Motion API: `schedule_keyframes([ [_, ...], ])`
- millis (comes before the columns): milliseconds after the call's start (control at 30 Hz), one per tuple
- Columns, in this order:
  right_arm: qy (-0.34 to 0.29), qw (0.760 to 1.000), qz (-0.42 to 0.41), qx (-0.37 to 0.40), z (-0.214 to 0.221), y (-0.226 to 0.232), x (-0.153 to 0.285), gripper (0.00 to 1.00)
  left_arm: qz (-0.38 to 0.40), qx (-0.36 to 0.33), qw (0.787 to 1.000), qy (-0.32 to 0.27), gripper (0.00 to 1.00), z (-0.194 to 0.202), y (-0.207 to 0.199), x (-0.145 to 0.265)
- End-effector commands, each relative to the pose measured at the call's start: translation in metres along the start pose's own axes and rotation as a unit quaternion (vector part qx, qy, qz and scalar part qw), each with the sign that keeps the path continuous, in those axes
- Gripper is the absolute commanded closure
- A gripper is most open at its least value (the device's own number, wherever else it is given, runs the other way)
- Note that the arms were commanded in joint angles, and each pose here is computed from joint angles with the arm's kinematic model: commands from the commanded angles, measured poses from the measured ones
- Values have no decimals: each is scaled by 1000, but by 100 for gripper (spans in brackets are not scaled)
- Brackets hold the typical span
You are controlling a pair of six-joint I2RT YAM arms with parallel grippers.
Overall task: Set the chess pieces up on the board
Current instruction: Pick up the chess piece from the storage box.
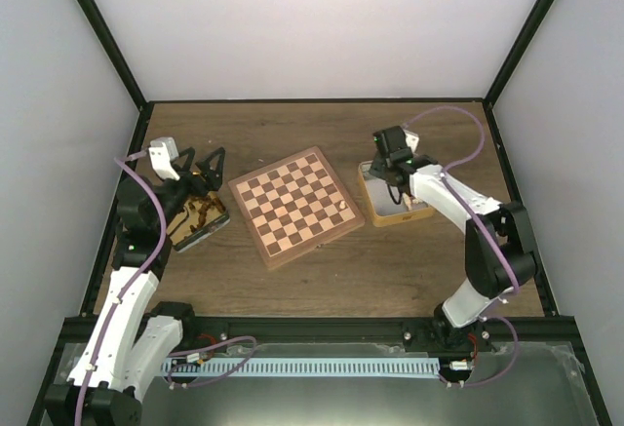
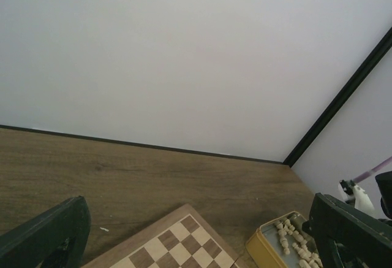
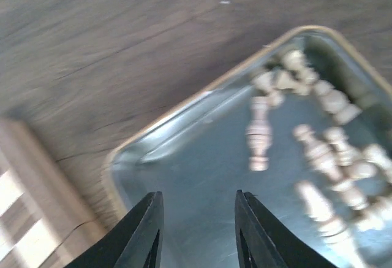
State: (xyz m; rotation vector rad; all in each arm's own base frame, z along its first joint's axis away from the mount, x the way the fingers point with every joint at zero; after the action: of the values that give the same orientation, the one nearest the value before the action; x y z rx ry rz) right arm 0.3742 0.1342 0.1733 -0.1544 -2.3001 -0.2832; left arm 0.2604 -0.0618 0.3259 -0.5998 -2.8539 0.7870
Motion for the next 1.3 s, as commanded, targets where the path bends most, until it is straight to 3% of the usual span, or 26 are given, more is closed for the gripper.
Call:
schedule_keyframes([
  [0, 14, 998, 56, -31, 5, -38, -22, 67, 9, -4, 1000, -10, 0, -4, -2, 1],
  [233, 54, 997, 62, -14, 18, -44, -60, 69, 8, -3, 1000, -10, 0, -3, -1, 0],
  [800, 79, 993, 81, 12, 32, -59, -103, 77, 4, 8, 1000, -10, 0, 2, 4, -2],
  [1067, 68, 996, 56, 15, 25, -56, -92, 92, -7, 9, 1000, -17, 0, 0, 5, -1],
  [1267, 72, 997, -2, 26, 13, -44, -60, 95, 9, 6, 1000, -11, 0, 1, 2, -1],
])
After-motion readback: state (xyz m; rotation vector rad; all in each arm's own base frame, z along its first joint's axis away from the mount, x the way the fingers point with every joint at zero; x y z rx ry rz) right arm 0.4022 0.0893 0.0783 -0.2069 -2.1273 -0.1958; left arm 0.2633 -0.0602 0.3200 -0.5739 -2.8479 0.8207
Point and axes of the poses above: each gripper's point midway between its finger pads, its own x axis back along the fingers, its own y axis along the line the jaws close on, z = x × y, the point moved 5 cm from there along x, back along the fingers, and after that the axes turned 5 degrees about x, right-handed, at the moved point
